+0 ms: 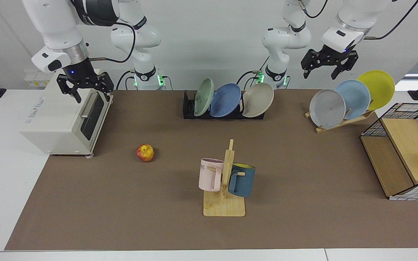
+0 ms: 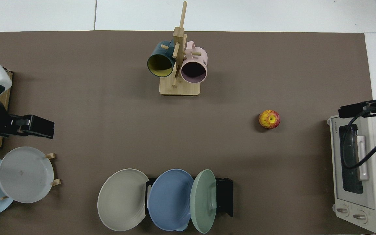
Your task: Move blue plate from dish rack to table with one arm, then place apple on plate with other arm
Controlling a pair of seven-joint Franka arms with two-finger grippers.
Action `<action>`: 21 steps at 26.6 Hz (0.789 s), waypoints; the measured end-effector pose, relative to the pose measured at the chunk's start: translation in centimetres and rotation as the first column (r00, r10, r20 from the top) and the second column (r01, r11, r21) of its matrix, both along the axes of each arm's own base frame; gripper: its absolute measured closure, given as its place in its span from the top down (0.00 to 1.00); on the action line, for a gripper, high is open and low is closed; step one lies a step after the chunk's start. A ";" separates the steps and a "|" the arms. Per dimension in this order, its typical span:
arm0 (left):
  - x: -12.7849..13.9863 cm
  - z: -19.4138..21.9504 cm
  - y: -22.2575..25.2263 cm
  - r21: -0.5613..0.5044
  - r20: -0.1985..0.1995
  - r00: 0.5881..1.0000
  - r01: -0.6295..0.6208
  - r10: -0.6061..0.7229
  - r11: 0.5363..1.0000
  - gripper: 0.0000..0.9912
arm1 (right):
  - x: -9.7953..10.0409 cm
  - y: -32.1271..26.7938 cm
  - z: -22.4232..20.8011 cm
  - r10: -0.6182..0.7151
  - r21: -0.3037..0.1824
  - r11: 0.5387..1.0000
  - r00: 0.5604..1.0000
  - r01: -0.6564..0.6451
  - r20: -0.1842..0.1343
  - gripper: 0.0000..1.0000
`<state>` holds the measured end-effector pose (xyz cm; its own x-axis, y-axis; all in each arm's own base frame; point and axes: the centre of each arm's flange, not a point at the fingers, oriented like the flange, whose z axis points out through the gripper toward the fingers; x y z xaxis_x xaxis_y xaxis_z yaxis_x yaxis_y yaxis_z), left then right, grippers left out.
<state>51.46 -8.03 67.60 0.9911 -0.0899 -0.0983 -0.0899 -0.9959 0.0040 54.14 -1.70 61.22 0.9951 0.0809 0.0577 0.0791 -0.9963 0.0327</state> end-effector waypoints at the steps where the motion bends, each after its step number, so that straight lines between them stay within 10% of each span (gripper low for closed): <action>1: 0.0 0.0 0.0 0.000 0.000 1.000 0.000 0.000 1.000 1.00 | 0.0 0.0 0.0 0.000 0.000 1.000 1.000 0.000 0.000 1.00; 21: -0.6 -0.9 -0.7 0.004 -0.007 1.000 0.006 -0.006 1.000 1.00 | 0.0 0.0 0.0 0.001 0.000 1.000 1.000 -0.001 0.000 1.00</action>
